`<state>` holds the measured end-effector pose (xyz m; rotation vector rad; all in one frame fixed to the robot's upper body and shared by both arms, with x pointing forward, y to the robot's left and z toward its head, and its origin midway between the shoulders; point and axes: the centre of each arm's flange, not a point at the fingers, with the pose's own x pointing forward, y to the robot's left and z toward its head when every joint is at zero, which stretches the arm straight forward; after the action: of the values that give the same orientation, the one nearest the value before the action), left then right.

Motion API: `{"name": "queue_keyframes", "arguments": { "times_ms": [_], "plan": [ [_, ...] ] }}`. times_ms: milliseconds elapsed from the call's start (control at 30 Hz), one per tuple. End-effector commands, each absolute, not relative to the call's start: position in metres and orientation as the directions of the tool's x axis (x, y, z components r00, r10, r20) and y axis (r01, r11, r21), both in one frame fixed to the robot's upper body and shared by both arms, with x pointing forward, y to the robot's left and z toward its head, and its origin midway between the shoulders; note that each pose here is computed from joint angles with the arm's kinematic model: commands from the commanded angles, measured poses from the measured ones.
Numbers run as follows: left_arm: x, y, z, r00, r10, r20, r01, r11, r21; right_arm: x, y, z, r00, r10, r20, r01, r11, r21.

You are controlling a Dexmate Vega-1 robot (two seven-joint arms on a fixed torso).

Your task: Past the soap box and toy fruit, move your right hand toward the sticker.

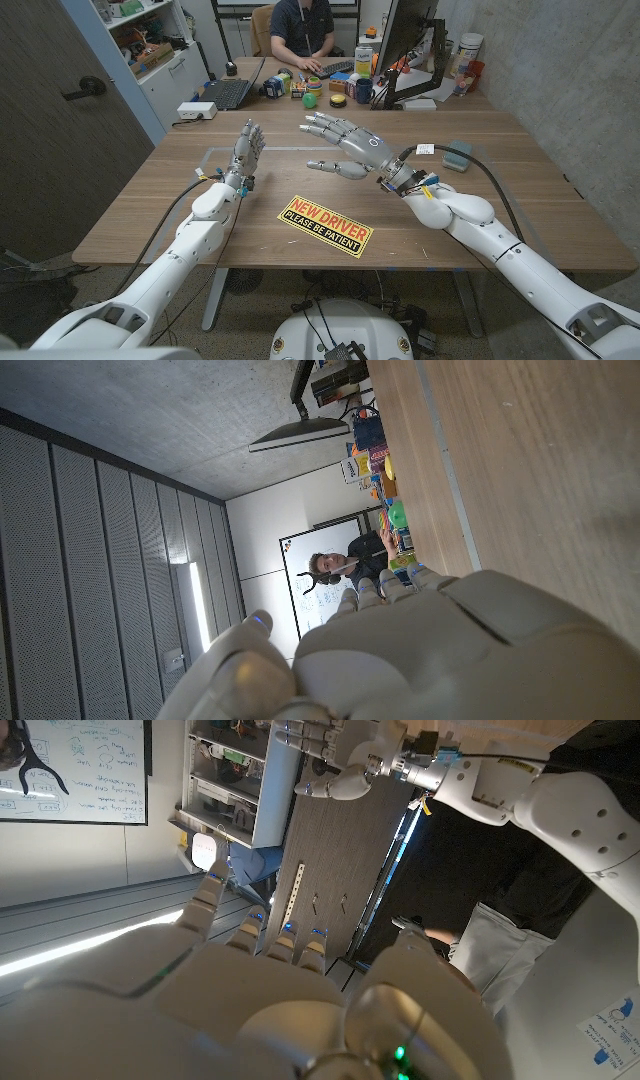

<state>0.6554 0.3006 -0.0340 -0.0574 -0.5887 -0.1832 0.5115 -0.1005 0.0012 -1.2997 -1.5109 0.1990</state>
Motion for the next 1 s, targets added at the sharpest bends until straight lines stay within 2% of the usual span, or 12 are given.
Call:
{"name": "queue_keyframes", "arguments": {
  "times_ms": [33, 300, 633, 1000],
  "plan": [
    [0.649, 0.305, -0.036, 0.819, -0.147, 0.555, 0.175, 0.985, 0.003, 0.532, -0.08, -0.028, 0.222, 0.848, 0.481, 0.572, 0.287, -0.768],
    [0.647, 0.307, -0.041, 0.825, -0.147, 0.546, 0.174, 0.985, 0.002, 0.535, -0.072, -0.043, 0.227, 0.865, 0.447, 0.523, 0.279, -0.805],
    [0.645, 0.309, -0.044, 0.827, -0.14, 0.545, 0.169, 0.986, -0.002, 0.531, -0.06, -0.056, 0.21, 0.893, 0.399, 0.552, 0.228, -0.802],
    [0.639, 0.314, -0.05, 0.832, -0.129, 0.539, 0.157, 0.988, -0.005, 0.533, -0.051, -0.068, 0.229, 0.908, 0.35, 0.56, 0.172, -0.81]
  ]
}}
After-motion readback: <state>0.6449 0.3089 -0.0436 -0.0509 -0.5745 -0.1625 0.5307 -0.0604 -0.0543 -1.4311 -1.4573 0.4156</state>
